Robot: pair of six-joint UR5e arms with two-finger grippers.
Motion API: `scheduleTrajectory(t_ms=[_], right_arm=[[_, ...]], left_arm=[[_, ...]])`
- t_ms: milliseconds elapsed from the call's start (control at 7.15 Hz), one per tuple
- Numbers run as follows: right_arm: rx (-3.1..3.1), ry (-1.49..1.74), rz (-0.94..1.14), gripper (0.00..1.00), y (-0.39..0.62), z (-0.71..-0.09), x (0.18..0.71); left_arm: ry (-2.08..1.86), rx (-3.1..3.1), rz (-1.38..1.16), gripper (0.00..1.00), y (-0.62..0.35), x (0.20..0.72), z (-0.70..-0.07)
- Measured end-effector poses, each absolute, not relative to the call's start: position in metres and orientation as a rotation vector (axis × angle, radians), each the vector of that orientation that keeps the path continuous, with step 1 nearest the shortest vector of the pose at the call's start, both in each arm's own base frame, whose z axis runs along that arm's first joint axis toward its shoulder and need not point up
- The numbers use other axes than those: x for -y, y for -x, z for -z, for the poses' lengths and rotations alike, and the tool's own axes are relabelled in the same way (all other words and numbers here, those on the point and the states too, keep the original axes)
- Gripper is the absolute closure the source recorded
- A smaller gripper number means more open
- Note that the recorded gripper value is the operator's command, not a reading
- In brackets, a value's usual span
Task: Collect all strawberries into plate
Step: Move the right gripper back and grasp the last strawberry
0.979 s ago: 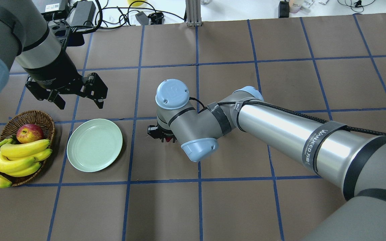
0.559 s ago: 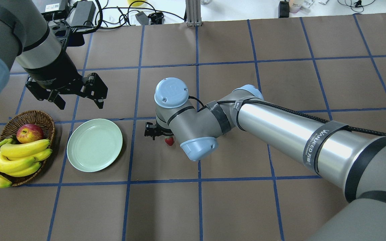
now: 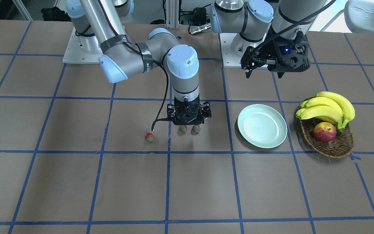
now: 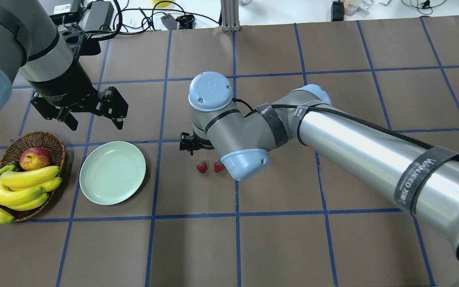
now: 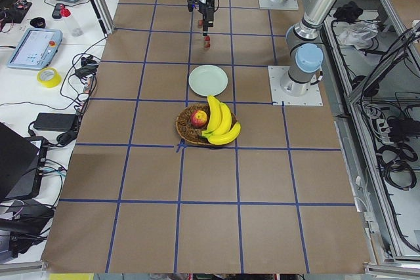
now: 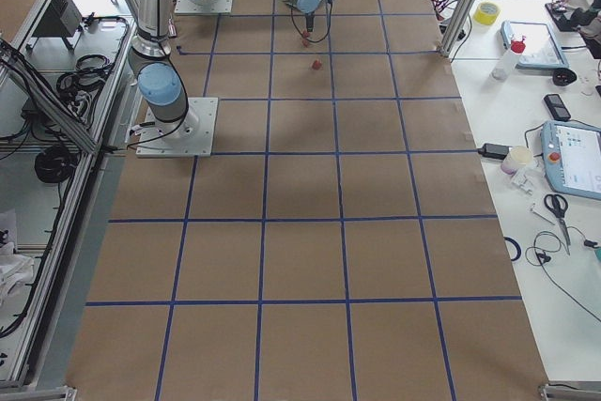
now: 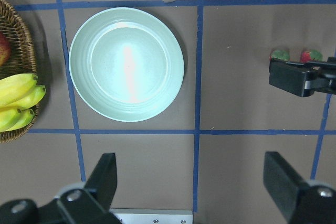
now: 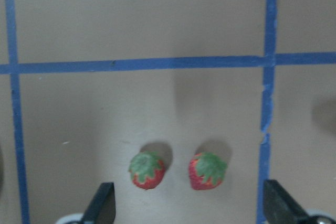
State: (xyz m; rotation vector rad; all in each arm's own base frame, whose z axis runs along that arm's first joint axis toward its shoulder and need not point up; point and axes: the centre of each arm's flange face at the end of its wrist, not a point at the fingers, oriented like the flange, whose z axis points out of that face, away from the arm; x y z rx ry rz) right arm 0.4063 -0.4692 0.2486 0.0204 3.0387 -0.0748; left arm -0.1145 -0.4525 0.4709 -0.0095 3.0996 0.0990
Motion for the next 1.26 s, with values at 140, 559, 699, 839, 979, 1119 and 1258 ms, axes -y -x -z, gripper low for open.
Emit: scheduleTrajectory(t_ms=[140,559,699,839,979,1119,1258], right_arm=[[-3.077,-0.029,0.063,0.00,-0.380,-0.247,0.477],[-3.186,-0.107,0.013,0.12,-0.331,-0.212,0.483],[-3.207,-0.129,0.004,0.19,-0.323,-0.204,0.487],[-3.216,-0.142,0.007,0.21,-0.319,-0.195,0.491],[-3.218,-0.147,0.019,0.27,-0.318,-0.186,0.495],[-3.225,-0.148,0.026,0.43,-0.318,-0.179,0.497],[-3.237,-0.150,0.032,0.72,-0.317,-0.174,0.498]], left_arm=[[0.009,-3.100,-0.100,0.00,0.115,0.453,-0.471],[0.009,-3.100,-0.101,0.00,0.115,0.453,-0.470],[0.009,-3.100,-0.101,0.00,0.115,0.453,-0.470],[0.010,-3.100,-0.100,0.00,0.114,0.453,-0.471],[0.009,-3.100,-0.099,0.00,0.115,0.453,-0.471],[0.009,-3.100,-0.098,0.00,0.114,0.453,-0.471],[0.010,-3.100,-0.097,0.00,0.114,0.453,-0.471]])
